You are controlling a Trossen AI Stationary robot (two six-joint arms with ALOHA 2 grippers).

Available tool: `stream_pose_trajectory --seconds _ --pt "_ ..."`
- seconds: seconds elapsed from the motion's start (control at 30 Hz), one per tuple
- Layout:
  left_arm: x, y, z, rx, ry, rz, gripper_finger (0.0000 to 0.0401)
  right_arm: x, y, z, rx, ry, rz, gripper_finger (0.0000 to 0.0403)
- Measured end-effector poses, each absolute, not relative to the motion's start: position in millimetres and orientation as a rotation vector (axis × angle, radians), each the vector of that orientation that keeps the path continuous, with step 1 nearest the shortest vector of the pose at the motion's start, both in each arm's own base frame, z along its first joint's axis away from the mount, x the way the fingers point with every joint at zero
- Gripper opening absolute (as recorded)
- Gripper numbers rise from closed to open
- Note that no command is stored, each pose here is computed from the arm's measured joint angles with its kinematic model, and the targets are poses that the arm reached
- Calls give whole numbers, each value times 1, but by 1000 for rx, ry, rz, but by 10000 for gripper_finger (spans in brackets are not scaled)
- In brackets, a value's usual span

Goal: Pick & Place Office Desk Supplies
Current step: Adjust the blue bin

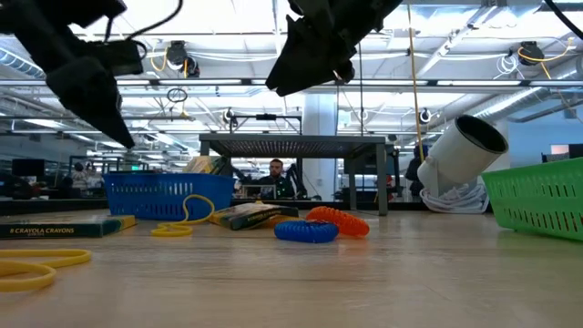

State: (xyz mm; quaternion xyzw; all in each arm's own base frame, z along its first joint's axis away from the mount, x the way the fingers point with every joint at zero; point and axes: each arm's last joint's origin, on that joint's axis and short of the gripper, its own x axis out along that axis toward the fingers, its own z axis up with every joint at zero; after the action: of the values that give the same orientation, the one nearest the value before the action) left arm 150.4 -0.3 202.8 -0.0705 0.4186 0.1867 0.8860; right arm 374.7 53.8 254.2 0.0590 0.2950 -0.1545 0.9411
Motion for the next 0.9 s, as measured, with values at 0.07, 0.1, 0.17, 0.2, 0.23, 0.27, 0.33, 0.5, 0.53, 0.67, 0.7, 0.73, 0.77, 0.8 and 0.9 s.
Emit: stream_pose_trajectory --seconds 0.07,0.1,0.17,0.2,0.23,0.27,0.33,0.5,0.53,0.67,0.7,0.73,0.77,0.8,0.9 --pt "153 2 200 -158 892 395 9 375 54 254 115 603 -313 140" --pt "154 3 199 -160 897 401 10 375 54 254 110 603 -312 139" --pt "157 4 196 -161 909 410 6 375 54 254 102 605 -310 139" --pt "159 4 195 -162 914 411 5 375 54 254 102 605 -309 139" --pt "161 5 194 -164 914 412 4 375 54 254 102 605 -309 139" --pt "163 5 193 -164 915 412 6 375 54 254 101 607 -310 139" --pt "166 4 190 -164 928 409 8 374 54 254 100 610 -310 139" --pt "176 4 180 -177 968 404 5 372 53 247 96 621 -311 139" --pt "178 3 178 -187 972 397 7 372 53 245 95 627 -312 139" --pt "186 0 170 -209 1001 347 4 369 53 237 113 627 -318 139" --pt "188 -2 169 -213 1003 333 3 369 53 234 117 625 -318 139" --pt "190 -3 167 -220 1006 319 4 368 53 232 121 620 -316 139" --pt "192 -5 166 -225 1009 301 6 368 53 230 123 615 -316 139" --pt "193 -6 164 -231 1013 286 7 368 53 229 124 612 -315 139" --pt "195 -11 162 -256 1020 254 5 368 53 227 127 599 -313 139"
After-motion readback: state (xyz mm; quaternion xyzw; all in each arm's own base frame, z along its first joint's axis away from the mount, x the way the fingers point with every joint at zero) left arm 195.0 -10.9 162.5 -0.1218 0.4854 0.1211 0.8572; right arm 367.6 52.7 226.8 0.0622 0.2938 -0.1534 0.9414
